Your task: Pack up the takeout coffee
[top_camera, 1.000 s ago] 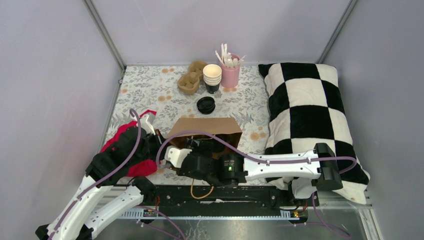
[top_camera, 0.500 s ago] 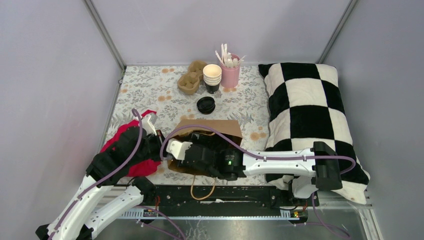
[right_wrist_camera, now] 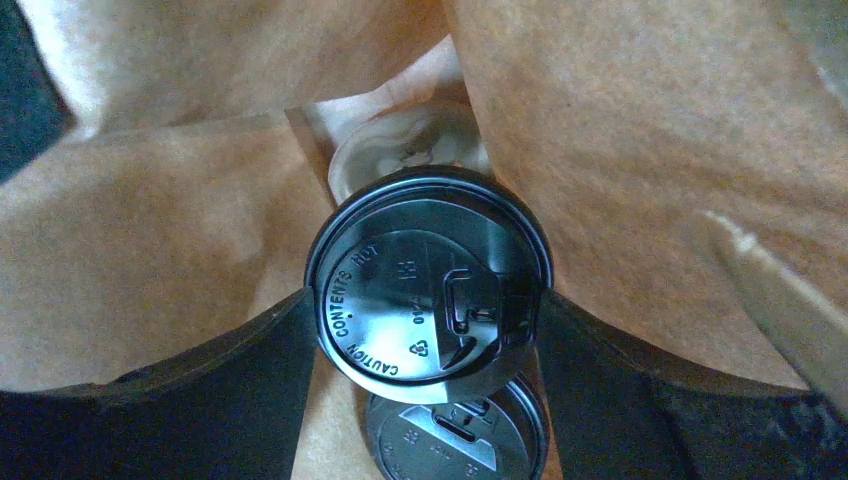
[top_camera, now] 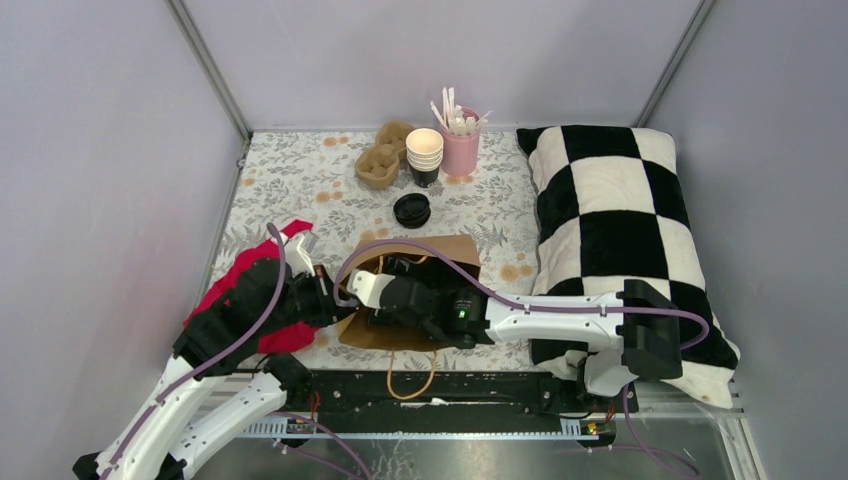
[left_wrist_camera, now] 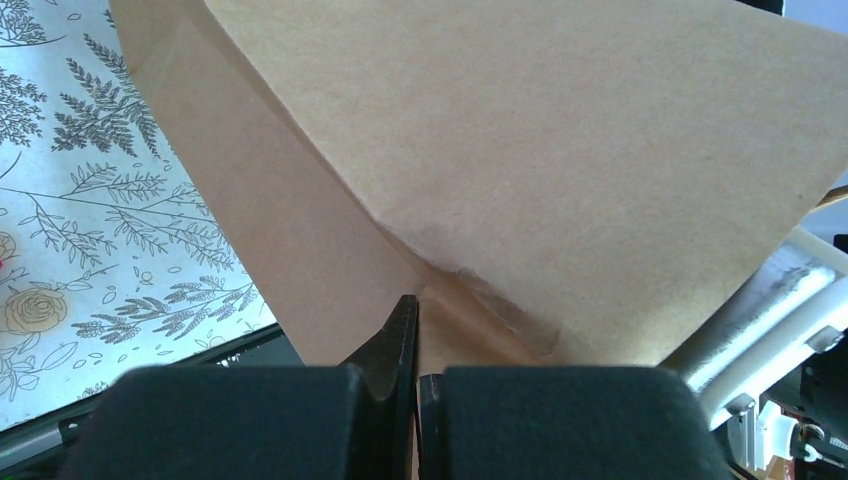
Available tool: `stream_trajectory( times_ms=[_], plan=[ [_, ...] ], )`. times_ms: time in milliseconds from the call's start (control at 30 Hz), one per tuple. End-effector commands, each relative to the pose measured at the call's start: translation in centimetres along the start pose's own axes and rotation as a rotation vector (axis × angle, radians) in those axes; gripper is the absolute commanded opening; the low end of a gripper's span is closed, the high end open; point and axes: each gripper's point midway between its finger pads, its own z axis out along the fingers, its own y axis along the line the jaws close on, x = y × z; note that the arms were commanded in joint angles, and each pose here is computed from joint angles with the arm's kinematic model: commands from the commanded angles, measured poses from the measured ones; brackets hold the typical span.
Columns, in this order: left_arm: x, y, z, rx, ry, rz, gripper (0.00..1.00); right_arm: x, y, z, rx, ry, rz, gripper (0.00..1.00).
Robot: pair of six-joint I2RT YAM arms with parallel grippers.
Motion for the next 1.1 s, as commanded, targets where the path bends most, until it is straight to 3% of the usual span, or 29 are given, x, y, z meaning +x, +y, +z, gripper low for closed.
stream_trajectory(
  times_ms=[0,1067],
  plan=[
    [1.6,0.1,-0.1,0.016,0.072,0.011,0.0,-1.9,-1.6,-0.1,0.043,-0.085,0.057,0.63],
    [0.9,-1.3,-0.2,0.032,0.095,-0.009,0.0,-0.4,-1.7,4.5,0.02,-0.099,0.064,0.67]
  ],
)
